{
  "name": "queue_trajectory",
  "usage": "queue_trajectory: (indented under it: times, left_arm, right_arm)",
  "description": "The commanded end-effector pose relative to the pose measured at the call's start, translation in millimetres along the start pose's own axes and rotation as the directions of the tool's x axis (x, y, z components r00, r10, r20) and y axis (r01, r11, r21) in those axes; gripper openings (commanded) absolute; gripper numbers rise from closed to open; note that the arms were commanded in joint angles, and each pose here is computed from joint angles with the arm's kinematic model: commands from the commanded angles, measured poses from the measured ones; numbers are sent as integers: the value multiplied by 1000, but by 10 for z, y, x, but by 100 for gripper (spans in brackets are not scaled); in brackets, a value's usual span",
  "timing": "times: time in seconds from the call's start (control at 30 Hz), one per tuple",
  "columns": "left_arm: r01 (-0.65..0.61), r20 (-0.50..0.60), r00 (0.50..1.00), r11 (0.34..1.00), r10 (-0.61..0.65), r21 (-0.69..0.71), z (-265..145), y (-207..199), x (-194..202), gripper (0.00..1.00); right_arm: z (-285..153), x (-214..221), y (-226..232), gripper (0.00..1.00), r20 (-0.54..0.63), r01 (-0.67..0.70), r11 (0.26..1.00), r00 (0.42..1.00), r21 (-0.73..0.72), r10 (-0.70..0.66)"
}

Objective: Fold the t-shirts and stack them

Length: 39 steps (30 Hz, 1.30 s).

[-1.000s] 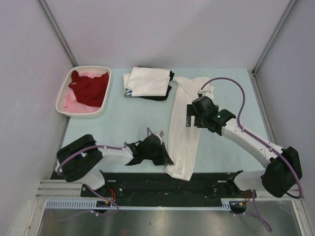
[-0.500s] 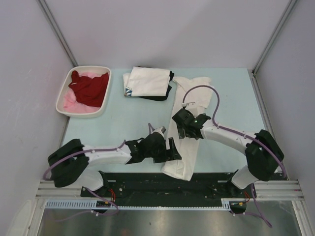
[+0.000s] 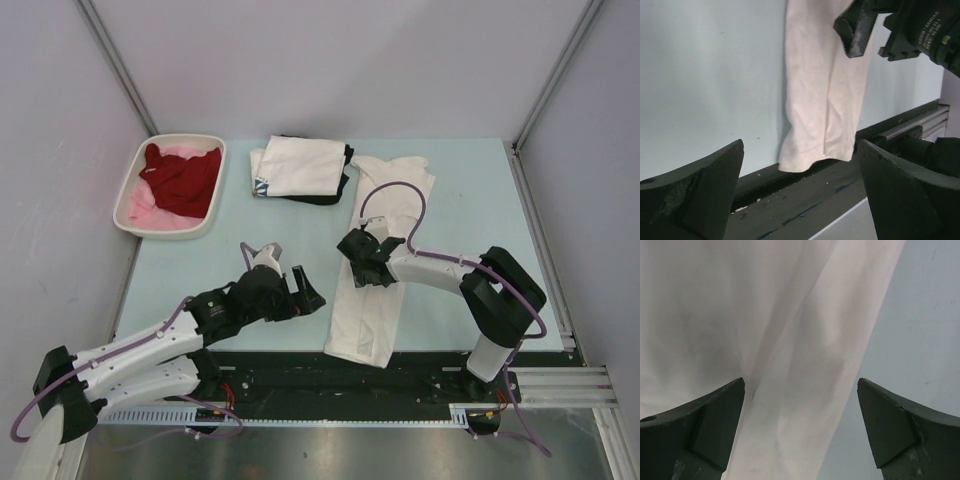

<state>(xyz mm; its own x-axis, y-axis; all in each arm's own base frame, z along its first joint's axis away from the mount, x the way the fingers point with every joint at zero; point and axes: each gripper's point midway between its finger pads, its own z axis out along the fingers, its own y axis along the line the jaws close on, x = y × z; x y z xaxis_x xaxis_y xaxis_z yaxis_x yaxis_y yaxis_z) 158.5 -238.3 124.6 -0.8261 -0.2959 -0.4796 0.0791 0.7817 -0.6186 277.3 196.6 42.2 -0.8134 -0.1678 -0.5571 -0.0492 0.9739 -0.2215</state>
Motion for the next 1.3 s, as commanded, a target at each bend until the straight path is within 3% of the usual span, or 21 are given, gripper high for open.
queue_trajectory:
  times: [0.0,0.6,0.87,0.97,1.27]
  left_arm:
    - [-24,-9,1000,997,23,-73,23,248,37,100]
    - [-10,-54,999,999,8,-38,147,210,159,100]
    - [6,-39,999,1000,-7,-24,66,246,164,100]
    - [7,-38,999,1000,-8,-25,41,270,173,100]
    - [5,-35,999,1000,-6,-21,6,297,187,100]
  right_arm:
    - [31,-43,-5,100,20,-22,999,1000,43,21]
    - [-491,284,-561,100,39,47,949,997,312,-62]
    - [-610,676,-758,100,26,-33,911,999,410,25]
    - [-771,681,-717,100,83,-46,920,996,389,14]
    - [-1336,720,-271,100,145,-90,992,986,83,77]
